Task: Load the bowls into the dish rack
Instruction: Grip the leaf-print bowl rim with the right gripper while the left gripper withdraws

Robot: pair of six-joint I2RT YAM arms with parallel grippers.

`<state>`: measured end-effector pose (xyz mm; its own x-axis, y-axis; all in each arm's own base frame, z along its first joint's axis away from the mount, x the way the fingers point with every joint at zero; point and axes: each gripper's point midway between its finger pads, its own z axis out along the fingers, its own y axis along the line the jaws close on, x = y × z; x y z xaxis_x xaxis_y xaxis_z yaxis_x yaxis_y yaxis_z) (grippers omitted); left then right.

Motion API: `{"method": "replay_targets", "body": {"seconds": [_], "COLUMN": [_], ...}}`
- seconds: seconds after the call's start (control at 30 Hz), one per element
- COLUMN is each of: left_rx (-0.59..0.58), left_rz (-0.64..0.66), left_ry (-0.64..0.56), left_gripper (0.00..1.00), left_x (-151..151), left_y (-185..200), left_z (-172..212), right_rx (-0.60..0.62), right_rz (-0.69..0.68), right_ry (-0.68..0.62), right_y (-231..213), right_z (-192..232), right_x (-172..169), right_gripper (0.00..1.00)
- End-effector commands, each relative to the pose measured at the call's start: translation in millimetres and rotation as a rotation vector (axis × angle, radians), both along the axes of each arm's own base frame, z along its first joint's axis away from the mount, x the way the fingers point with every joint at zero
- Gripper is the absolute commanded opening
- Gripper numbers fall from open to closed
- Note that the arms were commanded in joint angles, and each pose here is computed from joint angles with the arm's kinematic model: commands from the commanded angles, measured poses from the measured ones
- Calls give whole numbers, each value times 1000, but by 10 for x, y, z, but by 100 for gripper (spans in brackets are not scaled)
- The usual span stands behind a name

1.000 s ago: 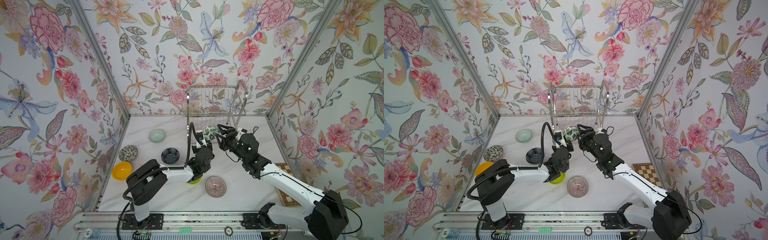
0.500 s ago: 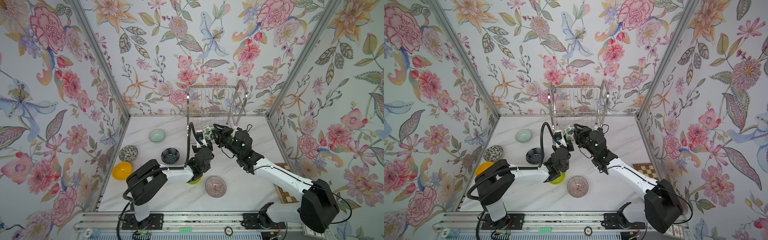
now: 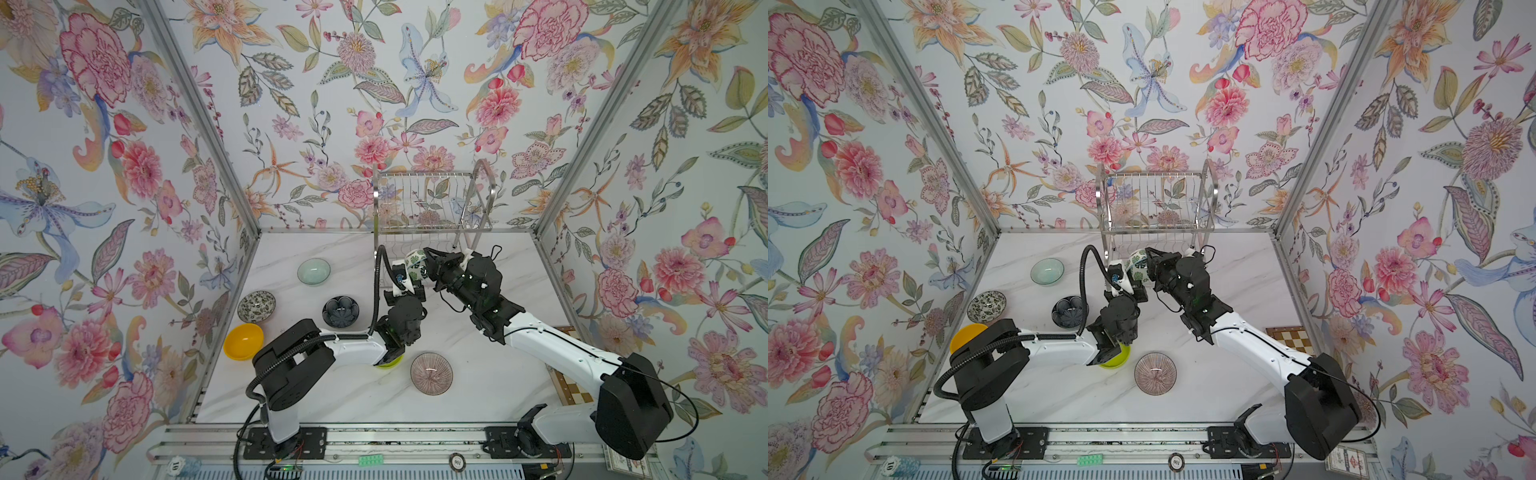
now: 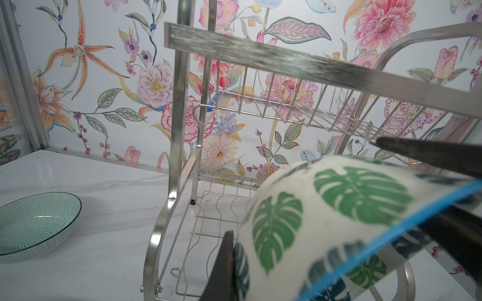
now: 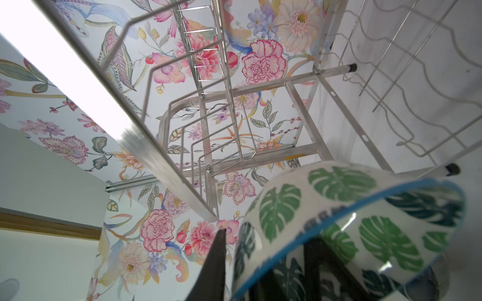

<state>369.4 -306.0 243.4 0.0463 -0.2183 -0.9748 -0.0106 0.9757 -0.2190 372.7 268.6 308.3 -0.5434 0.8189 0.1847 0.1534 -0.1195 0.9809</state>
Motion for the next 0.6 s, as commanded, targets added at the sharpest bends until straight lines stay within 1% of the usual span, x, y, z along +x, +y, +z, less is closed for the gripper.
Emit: {"method": "replay_targets", "body": {"seconds": [0.0, 0.03, 0.07, 0.1, 0.13, 0.17, 0.23, 0.3, 0.4, 0.43, 0.57], "left_rx": [-48, -48, -51, -56, -59, -62, -73, -85, -88, -90, -67], "left_rz": [-19, -19, -19, -20, -19, -20, -23, -23, -21, -26, -41], "left_ry": [-41, -40, -41, -43, -46, -48, -58, -64, -37, -27, 34], "left_gripper": [0, 0, 4, 9, 15, 24, 35, 50, 65, 68, 86], "left_x": [-66, -72, -77, -78, -81, -88, -108, -134, -198, -219, -341], "left_y": [-41, -40, -34, -27, -17, -8, 16, 58, 156, 183, 356], "left_z": [119, 113, 112, 114, 115, 114, 125, 150, 181, 198, 197], "right_rx": [22, 14, 4, -7, -17, -28, -33, -31, -18, -22, -66], "right_rz": [-32, -38, -44, -46, -48, -48, -43, -25, -20, -21, -6], "right_ry": [-91, -101, -118, -136, -148, -160, -182, -200, -229, -238, -269], "right_y": [-40, -60, -87, -105, -118, -131, -142, -134, -166, -180, -202], "right_z": [307, 314, 332, 345, 342, 334, 310, 277, 275, 279, 275], "right_x": [30, 26, 25, 24, 24, 28, 43, 56, 43, 39, 21], "right_gripper": [5, 2, 0, 0, 0, 0, 0, 0, 0, 0, 0]}}
